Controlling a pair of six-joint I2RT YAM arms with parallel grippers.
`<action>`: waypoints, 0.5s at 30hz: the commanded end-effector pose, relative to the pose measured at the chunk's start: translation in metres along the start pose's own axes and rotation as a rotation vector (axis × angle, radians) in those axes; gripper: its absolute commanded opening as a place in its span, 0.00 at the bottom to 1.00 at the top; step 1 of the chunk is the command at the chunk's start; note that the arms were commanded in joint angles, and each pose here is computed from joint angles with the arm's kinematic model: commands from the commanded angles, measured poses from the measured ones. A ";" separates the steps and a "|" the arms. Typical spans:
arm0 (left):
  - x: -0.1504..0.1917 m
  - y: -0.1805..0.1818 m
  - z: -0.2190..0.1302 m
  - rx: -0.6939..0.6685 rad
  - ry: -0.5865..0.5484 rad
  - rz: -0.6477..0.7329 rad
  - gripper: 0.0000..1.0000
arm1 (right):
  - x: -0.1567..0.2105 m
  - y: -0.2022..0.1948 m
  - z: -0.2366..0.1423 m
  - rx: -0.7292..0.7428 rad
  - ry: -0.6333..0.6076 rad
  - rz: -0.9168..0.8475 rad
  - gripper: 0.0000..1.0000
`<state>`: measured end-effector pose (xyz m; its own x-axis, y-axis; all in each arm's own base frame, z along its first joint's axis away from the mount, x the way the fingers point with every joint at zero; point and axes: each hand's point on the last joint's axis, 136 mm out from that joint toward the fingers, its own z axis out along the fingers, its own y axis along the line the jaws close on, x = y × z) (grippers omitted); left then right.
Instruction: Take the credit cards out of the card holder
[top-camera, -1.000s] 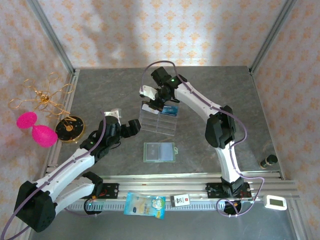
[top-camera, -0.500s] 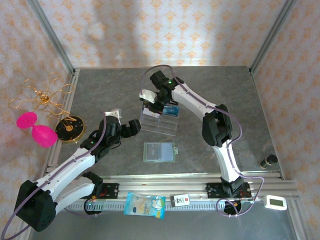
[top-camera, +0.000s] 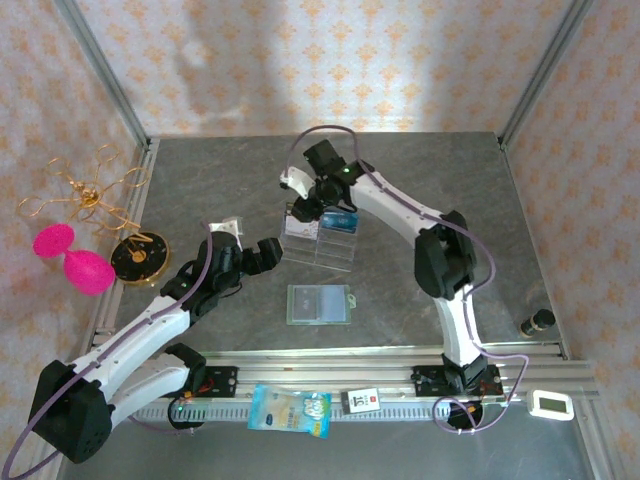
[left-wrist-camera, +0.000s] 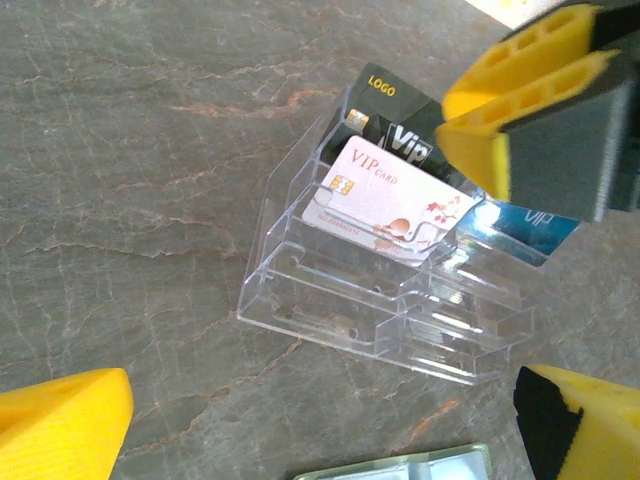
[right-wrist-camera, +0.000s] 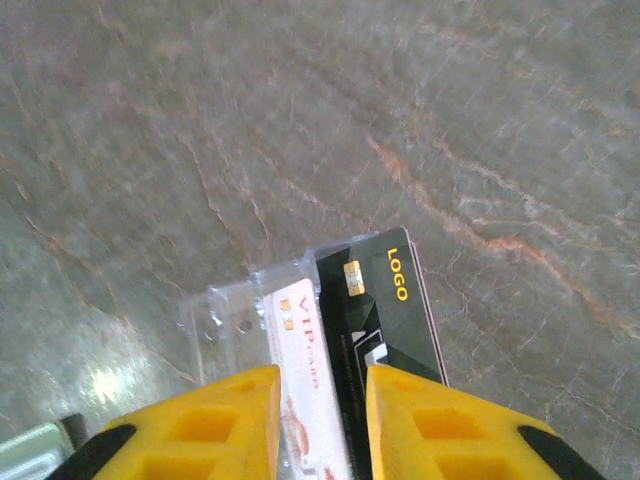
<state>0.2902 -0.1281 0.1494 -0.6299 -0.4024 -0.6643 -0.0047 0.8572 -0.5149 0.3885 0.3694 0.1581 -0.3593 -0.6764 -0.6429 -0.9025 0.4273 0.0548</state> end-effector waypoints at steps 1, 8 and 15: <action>-0.010 -0.002 -0.003 0.029 -0.060 -0.037 0.99 | -0.055 0.007 -0.056 0.040 -0.307 0.240 0.26; 0.002 0.001 -0.001 0.066 -0.058 -0.052 0.99 | 0.053 0.027 -0.073 0.137 -0.325 0.756 0.16; 0.013 0.002 0.002 0.107 -0.048 -0.071 0.99 | 0.183 0.037 -0.061 0.319 -0.076 0.975 0.18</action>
<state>0.2802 -0.1296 0.1266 -0.6252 -0.4413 -0.6437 0.0050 0.8225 -0.5687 0.2733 0.2474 0.1000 -0.8637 -0.0309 -0.5031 -0.2698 0.8715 0.4095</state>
